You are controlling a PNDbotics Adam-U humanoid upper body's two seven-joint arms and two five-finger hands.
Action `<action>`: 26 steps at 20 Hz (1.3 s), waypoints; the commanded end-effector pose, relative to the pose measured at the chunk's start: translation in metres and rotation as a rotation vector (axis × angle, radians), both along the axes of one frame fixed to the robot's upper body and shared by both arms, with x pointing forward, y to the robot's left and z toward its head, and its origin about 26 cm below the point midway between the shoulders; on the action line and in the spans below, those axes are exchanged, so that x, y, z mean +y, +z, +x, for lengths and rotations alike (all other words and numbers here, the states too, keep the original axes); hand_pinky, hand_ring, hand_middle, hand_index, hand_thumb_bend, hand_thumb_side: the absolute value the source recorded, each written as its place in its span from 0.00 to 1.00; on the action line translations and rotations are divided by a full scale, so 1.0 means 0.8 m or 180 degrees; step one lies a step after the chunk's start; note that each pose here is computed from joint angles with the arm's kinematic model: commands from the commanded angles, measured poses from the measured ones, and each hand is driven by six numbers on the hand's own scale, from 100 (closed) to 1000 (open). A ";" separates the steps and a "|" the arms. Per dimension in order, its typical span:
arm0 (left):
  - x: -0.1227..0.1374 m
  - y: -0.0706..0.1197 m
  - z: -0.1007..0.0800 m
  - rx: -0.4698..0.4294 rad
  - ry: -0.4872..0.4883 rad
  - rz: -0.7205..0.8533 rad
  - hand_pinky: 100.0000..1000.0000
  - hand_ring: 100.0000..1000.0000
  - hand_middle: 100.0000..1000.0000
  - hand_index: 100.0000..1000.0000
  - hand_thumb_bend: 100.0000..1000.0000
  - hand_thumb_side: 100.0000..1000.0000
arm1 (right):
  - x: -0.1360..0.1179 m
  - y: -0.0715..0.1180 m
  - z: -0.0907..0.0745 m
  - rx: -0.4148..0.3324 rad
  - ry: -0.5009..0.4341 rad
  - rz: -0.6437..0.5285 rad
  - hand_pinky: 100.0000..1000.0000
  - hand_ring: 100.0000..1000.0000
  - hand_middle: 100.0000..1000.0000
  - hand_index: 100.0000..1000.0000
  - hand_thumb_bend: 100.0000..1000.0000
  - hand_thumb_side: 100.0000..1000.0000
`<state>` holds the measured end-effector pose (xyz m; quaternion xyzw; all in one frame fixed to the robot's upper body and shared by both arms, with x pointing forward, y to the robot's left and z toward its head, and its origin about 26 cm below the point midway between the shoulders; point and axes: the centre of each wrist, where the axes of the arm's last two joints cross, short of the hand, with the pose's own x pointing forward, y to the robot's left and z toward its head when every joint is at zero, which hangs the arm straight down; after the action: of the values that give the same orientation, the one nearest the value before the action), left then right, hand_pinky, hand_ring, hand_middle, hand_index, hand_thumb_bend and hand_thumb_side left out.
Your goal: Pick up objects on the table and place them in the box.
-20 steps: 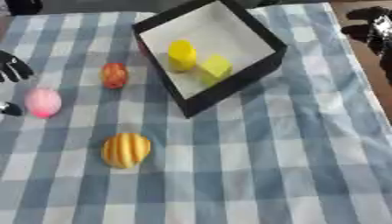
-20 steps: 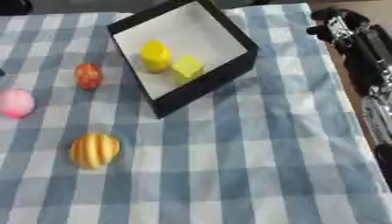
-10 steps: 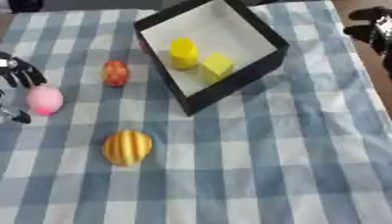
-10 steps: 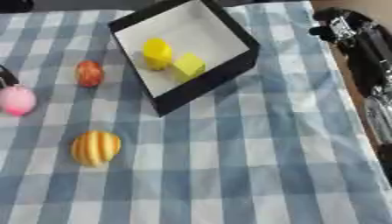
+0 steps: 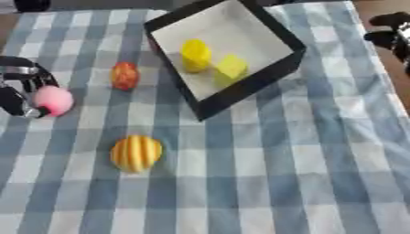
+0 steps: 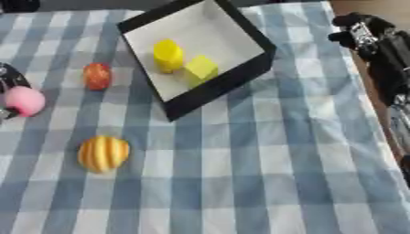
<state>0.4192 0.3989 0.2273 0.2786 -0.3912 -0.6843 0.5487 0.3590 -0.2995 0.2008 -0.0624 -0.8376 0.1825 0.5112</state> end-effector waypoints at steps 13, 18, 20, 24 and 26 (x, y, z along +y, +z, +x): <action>-0.077 0.125 -0.029 -0.1494 -0.0679 0.0140 0.65 0.65 0.58 0.65 0.02 0.00 | -0.003 0.016 0.000 -0.0119 0.0002 -0.0003 0.91 0.76 0.78 0.74 0.00 0.71; -0.138 0.164 -0.030 -0.1776 -0.1047 0.0028 0.65 0.65 0.57 0.65 0.04 0.00 | -0.002 0.011 0.005 -0.0028 -0.0006 0.0121 0.92 0.78 0.79 0.75 0.00 0.73; -0.161 0.176 -0.026 -0.1856 -0.1185 -0.0044 0.65 0.64 0.57 0.65 0.04 0.00 | -0.002 0.009 0.008 0.0007 -0.0016 0.0169 0.92 0.78 0.80 0.75 0.00 0.73; -0.203 0.191 -0.014 -0.1946 -0.1387 -0.0186 0.64 0.63 0.56 0.64 0.04 0.00 | -0.002 0.009 0.010 0.0012 -0.0012 0.0215 0.92 0.79 0.80 0.76 0.00 0.73; -0.224 0.194 -0.006 -0.1958 -0.1477 -0.0249 0.64 0.63 0.56 0.64 0.04 0.00 | -0.001 0.010 0.011 0.0001 -0.0007 0.0218 0.92 0.79 0.80 0.76 0.00 0.73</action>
<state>0.4150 0.2240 0.3742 0.3486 -0.6116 -0.6625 0.2560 0.3674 -0.2976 0.1990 -0.0421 -0.8366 0.1535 0.5242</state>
